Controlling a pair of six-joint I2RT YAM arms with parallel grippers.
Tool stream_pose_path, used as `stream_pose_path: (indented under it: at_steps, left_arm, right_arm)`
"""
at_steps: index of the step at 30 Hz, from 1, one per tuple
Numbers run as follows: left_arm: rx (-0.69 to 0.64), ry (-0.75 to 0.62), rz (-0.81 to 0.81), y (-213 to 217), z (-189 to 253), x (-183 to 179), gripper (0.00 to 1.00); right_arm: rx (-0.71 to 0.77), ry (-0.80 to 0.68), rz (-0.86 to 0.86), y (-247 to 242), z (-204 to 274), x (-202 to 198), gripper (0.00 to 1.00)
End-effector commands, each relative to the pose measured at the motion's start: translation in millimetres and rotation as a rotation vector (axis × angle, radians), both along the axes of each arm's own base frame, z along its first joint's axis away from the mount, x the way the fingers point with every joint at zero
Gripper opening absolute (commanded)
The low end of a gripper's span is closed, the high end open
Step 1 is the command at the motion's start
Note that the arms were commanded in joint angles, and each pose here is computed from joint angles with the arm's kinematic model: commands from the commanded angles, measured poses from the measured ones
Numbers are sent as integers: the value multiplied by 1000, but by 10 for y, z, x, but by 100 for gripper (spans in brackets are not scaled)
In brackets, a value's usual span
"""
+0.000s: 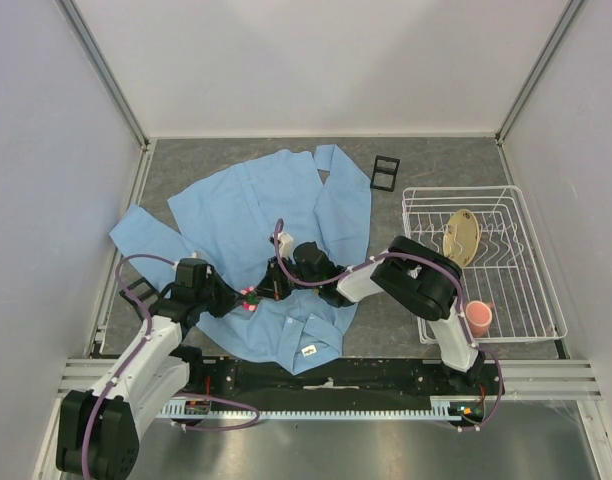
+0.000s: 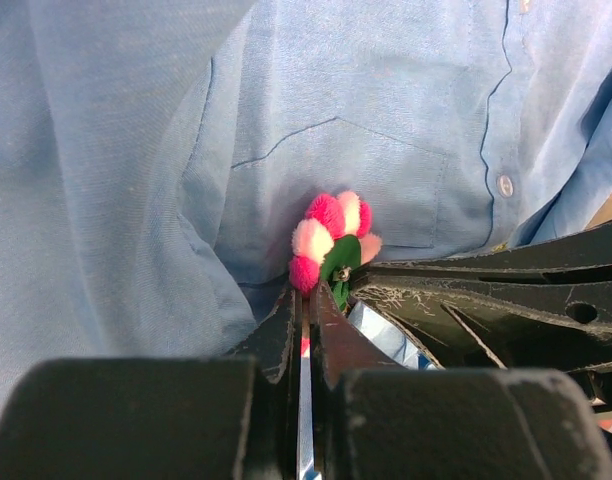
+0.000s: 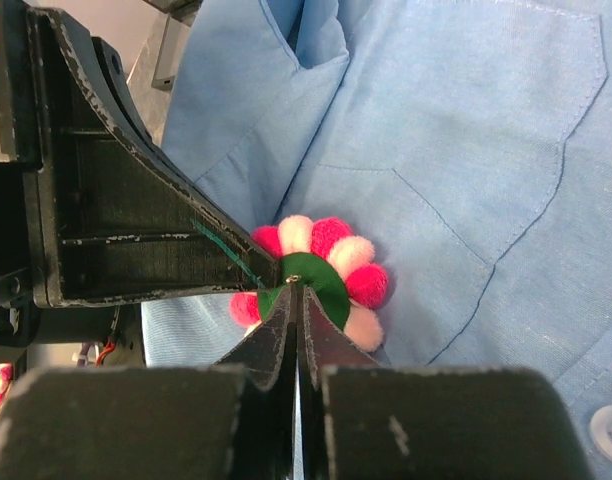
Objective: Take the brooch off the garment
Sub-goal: Remove the brooch from the clothes.
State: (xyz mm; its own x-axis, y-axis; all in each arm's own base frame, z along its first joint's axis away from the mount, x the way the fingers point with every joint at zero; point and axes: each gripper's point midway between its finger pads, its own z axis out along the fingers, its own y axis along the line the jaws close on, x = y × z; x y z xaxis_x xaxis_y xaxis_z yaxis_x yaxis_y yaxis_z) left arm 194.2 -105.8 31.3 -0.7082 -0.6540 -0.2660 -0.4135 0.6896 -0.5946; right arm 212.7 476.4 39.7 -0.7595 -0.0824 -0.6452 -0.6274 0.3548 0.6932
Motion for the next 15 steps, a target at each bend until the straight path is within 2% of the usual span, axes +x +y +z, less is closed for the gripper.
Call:
stream_pose_path:
  at_steps: [1, 7, 8, 9, 11, 15]
  left_arm:
    - [-25, -20, -42, -74, 125, 8, 2]
    - [-23, -19, -42, -73, 130, 15, 2]
    - [-19, -22, -41, -66, 130, 21, 2]
    - [-19, -24, -44, -68, 136, 21, 2]
    - [-19, -23, -46, -69, 131, 16, 2]
    - [-18, -31, -54, -73, 147, 24, 2]
  right_arm:
    - [87, -37, -48, 122, 239, 109, 0]
    - [55, -49, -18, 66, 226, 41, 1]
    - [3, -37, -16, 36, 172, 37, 5]
    - [-16, -39, -11, 24, 174, 34, 16]
    - [-56, -41, -6, -23, 192, 34, 25]
    - [-69, -1, 0, -67, 197, 11, 27]
